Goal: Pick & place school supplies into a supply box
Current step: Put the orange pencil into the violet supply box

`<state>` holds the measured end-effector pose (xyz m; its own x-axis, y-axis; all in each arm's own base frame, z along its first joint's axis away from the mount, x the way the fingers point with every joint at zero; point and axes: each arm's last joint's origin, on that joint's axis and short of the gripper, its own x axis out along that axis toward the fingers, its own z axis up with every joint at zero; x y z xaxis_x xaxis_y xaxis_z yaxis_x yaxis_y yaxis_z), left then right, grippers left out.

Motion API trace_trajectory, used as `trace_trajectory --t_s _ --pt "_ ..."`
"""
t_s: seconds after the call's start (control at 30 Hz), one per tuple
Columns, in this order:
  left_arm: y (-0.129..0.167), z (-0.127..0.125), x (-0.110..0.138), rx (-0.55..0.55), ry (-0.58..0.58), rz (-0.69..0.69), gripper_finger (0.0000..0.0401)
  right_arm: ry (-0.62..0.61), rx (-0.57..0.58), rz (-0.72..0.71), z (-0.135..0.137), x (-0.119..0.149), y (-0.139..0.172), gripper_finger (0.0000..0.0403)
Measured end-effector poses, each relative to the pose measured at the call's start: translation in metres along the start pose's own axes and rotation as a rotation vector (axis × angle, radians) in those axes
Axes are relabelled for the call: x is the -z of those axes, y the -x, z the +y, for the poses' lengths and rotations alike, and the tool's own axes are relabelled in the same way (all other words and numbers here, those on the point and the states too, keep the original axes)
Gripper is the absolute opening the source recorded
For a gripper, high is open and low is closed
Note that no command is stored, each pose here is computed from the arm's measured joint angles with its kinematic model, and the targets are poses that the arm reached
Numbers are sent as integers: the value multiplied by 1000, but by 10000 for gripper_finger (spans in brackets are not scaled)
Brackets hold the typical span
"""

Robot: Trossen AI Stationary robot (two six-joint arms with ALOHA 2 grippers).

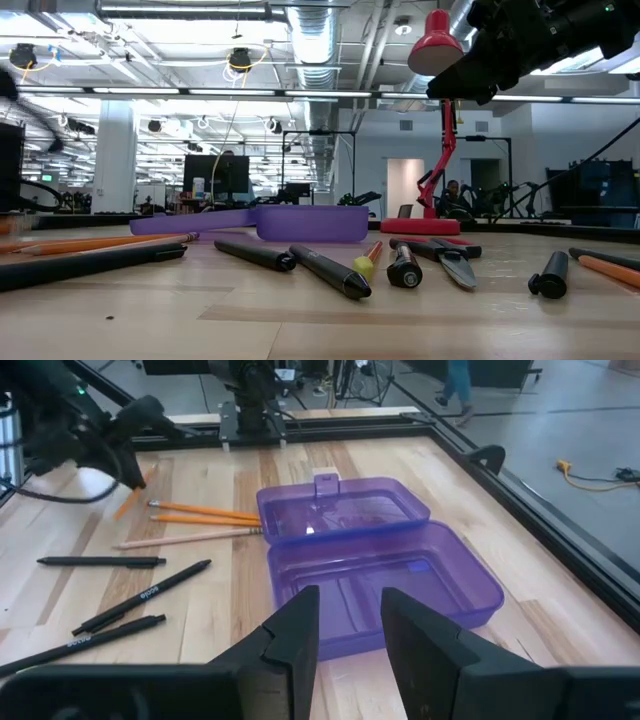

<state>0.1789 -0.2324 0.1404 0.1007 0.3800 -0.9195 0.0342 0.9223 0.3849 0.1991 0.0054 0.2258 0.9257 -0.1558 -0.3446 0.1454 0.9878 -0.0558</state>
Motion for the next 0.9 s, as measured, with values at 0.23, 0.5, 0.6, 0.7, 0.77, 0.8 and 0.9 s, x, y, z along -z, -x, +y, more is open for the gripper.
trace_trajectory --t_s 0.23,0.5,0.6,0.7,0.77,0.8,0.9 --pt "23 10 -7 -147 0 -69 0 -2 0 -7 0 -1 0 107" --pt "35 25 -16 -324 11 -181 0 -2 0 -7 0 -1 0 107" --pt "33 33 -25 -385 -7 -228 0 -2 0 -7 0 -1 0 107" --pt "28 46 -38 -456 -18 -258 0 -2 0 -6 0 -1 0 107" --pt "24 57 -48 -510 -22 -271 0 -2 0 -6 0 -1 0 107" --pt "22 63 -53 -538 -21 -277 0 -2 0 -6 0 -1 0 107" --pt "13 83 -70 -601 3 -274 0 -2 0 -6 0 -1 0 107"
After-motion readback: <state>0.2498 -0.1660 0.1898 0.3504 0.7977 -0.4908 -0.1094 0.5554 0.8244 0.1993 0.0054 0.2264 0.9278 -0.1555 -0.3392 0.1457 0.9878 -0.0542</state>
